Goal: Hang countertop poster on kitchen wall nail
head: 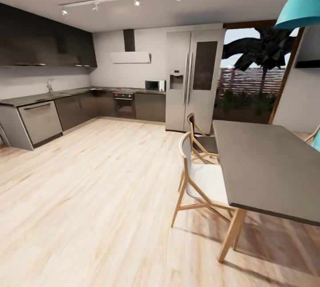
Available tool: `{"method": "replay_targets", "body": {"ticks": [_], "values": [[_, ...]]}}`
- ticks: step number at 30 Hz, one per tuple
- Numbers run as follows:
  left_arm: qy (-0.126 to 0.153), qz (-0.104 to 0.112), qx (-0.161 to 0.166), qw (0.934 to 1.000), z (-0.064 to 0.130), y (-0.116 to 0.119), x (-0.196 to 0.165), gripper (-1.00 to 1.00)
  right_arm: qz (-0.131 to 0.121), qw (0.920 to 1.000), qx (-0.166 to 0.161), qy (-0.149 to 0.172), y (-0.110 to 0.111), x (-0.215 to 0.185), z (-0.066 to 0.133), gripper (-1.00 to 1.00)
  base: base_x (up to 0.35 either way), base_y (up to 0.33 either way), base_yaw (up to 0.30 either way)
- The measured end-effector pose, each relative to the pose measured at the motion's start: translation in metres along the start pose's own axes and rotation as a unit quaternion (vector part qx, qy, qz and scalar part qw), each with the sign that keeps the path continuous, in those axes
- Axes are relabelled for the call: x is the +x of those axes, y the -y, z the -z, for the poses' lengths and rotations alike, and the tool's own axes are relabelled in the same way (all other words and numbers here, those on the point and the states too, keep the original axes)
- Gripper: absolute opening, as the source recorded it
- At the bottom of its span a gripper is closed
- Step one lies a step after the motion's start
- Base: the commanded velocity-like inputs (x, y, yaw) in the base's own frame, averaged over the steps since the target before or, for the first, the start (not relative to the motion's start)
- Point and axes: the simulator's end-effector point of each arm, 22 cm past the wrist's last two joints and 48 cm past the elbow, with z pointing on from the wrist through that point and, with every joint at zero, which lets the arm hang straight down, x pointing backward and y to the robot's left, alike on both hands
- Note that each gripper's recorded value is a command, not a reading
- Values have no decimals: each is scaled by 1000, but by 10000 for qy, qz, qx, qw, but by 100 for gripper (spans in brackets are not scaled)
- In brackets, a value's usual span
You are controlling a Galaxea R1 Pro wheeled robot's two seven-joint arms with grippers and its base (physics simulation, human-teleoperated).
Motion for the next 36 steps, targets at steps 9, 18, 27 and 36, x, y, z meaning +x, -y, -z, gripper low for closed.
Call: {"method": "replay_targets", "body": {"ticks": [9,18,27,36], "values": [[-10,24,-18,10000,0,-2,1,100,-14,9998,6,-179,0,17,4,100,325,175,126],[-13,25,-20,10000,0,-2,1,100,-6,9992,-4,-404,0,38,9,100,312,202,4],[-14,25,-19,10000,0,-2,1,100,0,9992,-12,-394,-1,37,9,100,306,211,0],[-16,24,-19,10000,0,-2,1,100,7,9992,-14,-395,-1,37,9,100,293,232,0]]}}
